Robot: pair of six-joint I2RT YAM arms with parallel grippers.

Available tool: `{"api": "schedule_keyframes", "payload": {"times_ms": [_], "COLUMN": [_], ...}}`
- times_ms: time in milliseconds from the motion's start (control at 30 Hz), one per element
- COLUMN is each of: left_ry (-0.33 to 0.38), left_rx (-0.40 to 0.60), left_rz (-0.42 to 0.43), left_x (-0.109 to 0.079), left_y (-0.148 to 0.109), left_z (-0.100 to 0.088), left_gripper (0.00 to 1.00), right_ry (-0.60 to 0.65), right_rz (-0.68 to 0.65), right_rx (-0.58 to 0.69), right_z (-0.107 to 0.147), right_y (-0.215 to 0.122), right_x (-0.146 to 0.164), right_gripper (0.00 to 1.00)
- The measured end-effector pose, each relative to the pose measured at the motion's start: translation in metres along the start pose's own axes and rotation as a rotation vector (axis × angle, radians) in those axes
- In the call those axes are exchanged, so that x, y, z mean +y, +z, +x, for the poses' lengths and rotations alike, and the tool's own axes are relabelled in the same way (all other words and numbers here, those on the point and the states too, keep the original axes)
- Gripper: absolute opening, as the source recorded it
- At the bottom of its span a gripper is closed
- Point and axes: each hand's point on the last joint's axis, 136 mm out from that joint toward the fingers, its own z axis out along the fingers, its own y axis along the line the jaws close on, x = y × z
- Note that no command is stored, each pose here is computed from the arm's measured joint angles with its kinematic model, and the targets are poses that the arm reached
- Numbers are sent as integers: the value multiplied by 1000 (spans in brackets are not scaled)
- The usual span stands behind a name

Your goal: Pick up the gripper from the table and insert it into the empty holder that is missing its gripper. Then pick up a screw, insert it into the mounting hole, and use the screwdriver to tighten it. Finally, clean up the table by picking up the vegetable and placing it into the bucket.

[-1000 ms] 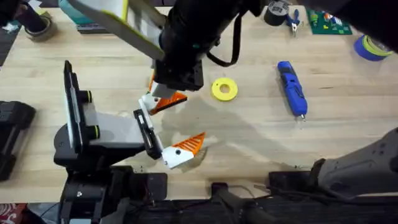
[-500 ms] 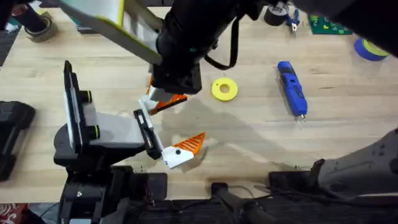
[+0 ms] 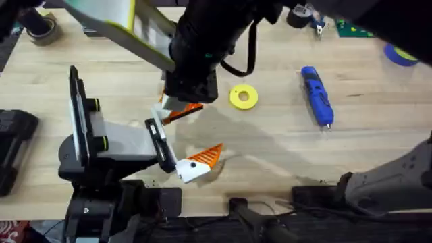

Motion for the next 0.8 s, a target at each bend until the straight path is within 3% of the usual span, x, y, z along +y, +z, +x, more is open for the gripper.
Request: {"api": "schedule_keyframes", "payload": {"times_ms": [800], "left_ry": [0], "left_rx": [0], "left_rz": [0], "left_x": [0], "left_y": [0], "left_z": [0], "left_gripper": [985], "right_ry": [1], "right_rz": [-25], "right_rx": [39], "right_z": [3], "right_y": [20], "right_x": [1], "right_gripper": [5]}}
